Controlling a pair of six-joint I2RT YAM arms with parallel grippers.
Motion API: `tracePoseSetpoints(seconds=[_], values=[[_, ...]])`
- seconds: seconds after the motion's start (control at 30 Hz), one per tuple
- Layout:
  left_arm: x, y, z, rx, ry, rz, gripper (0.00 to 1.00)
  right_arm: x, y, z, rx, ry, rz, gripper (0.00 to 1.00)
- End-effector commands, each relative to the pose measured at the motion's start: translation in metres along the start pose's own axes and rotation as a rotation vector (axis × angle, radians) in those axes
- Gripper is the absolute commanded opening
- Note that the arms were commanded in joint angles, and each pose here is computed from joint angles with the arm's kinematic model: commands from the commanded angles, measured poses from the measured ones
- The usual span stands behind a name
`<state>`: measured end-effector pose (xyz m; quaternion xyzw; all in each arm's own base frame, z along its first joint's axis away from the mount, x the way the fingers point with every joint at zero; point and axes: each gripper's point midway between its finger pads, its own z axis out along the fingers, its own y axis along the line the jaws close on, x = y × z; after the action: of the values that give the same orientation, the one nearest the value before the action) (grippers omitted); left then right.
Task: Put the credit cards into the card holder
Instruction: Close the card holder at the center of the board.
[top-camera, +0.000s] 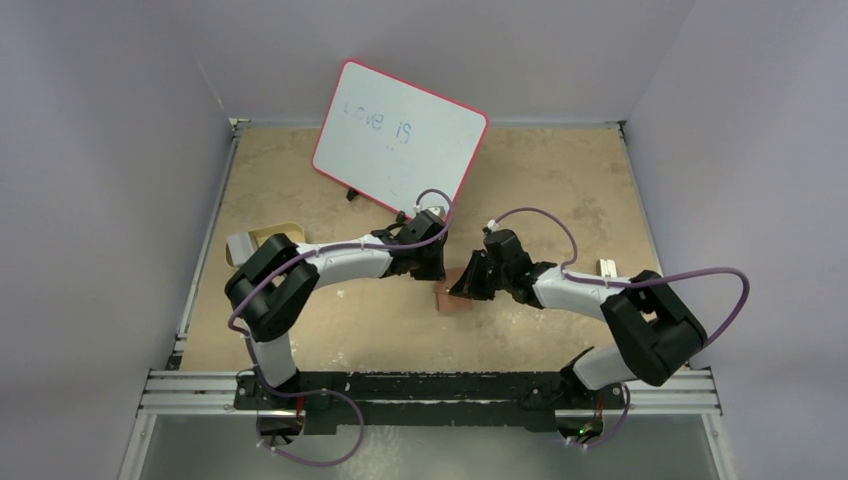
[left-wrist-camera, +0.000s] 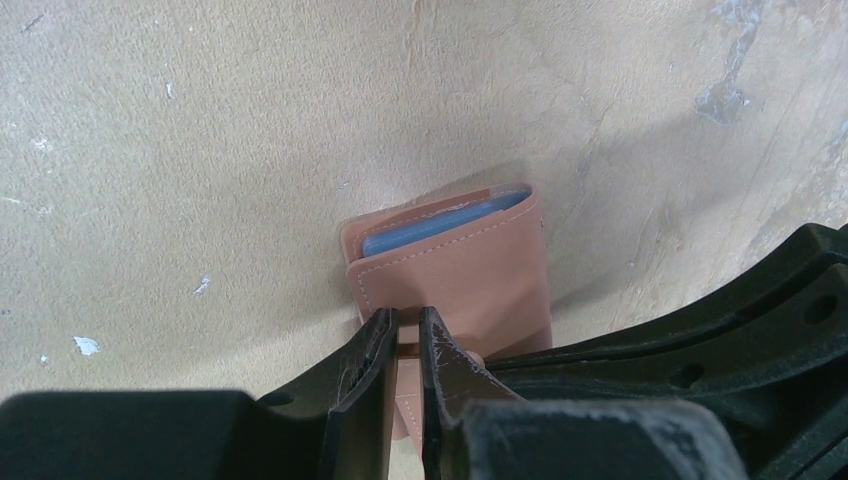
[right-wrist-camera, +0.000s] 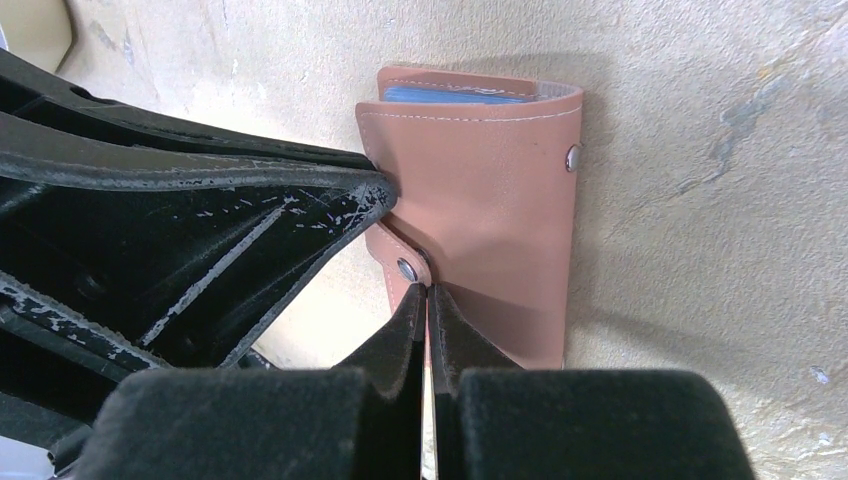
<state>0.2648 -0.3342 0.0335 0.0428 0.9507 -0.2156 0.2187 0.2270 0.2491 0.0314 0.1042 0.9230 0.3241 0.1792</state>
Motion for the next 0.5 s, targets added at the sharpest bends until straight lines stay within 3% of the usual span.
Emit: tracePoseSetpoints(seconds=[0.0,0.2,0.3,0.47], values=[[-0.015,-0.013,-0.015,0.032,-0.039,0.029,0.13,0.006,-0.006,0.002,0.015,0.019,0.014,0.00],[-0.012,-0.022,-0.036,0.077,-0.056,0.033,0.13,0.006,-0.007,0.002,0.018,0.019,0.018,0.00],[-0.007,-0.025,-0.042,0.106,-0.060,0.031,0.03,0.006,-0.007,0.002,0.019,0.017,0.021,0.00],[0.007,-0.035,-0.039,0.167,-0.016,0.034,0.00,0.005,-0.006,0.004,0.016,0.019,0.018,0.00]])
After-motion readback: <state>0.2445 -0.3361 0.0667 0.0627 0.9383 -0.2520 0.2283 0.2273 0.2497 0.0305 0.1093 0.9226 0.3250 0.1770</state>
